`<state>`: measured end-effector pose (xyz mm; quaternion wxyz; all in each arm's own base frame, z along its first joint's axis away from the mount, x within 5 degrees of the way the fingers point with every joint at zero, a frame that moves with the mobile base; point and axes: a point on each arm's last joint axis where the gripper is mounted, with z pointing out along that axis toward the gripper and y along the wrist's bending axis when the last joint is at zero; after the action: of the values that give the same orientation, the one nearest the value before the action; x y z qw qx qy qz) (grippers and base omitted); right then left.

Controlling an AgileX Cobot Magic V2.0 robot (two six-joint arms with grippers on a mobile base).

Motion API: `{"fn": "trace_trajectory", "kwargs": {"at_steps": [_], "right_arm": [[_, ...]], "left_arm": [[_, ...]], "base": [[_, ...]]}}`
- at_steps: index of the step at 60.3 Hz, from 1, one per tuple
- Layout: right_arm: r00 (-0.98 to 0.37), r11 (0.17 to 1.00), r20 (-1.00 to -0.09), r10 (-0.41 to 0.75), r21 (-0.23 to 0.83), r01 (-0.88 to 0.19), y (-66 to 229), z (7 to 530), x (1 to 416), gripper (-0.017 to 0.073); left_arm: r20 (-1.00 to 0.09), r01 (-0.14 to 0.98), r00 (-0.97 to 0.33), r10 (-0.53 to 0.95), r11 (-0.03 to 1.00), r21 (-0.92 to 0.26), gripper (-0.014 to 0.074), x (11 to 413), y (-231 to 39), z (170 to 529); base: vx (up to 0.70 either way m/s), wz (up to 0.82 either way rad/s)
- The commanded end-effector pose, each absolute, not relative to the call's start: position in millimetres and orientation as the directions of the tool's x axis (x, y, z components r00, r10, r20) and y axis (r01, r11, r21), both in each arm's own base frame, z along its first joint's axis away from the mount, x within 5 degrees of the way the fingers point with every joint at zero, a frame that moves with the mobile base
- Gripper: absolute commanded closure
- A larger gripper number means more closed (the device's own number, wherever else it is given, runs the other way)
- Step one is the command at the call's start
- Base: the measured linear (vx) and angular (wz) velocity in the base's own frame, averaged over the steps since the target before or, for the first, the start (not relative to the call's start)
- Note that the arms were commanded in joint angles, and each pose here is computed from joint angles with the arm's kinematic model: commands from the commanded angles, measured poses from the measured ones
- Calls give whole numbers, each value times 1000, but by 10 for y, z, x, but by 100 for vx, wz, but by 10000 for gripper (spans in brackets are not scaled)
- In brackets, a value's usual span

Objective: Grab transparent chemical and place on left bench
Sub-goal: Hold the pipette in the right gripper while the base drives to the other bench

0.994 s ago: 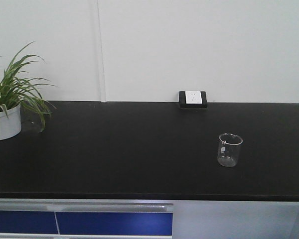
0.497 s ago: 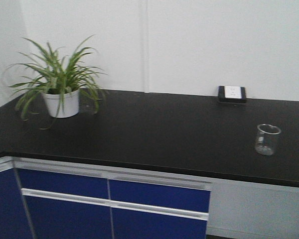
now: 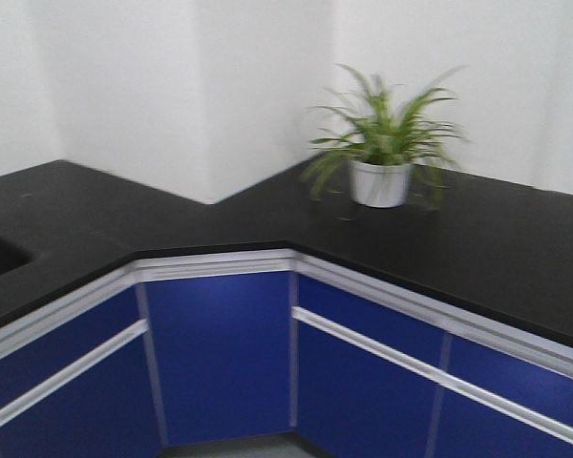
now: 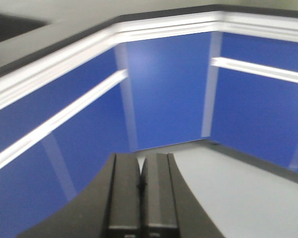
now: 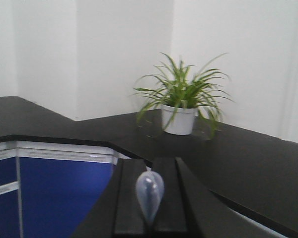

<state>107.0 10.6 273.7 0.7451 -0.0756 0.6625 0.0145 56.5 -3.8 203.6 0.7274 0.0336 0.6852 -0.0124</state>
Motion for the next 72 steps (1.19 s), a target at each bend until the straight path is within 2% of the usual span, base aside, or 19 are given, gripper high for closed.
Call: {"fn": "trace_trajectory", "kwargs": {"at_steps": [1,36,72], "right_arm": [[197,985,-978,-68,-98,-144,130,2873,1066,562],[197,985,-978,-68,-98,-144,130,2873,1066,562],[199,984,-978,-68,-98,-146,132,2876,1065,562]], "left_arm": [[-990,63,141,14,998,23,597,550,-36,2063],[-990,63,141,14,998,23,597,550,-36,2063],[-990,63,141,14,998,23,597,550,-36,2063]], "base": [[-9,81],[0,76],[17,72]]}}
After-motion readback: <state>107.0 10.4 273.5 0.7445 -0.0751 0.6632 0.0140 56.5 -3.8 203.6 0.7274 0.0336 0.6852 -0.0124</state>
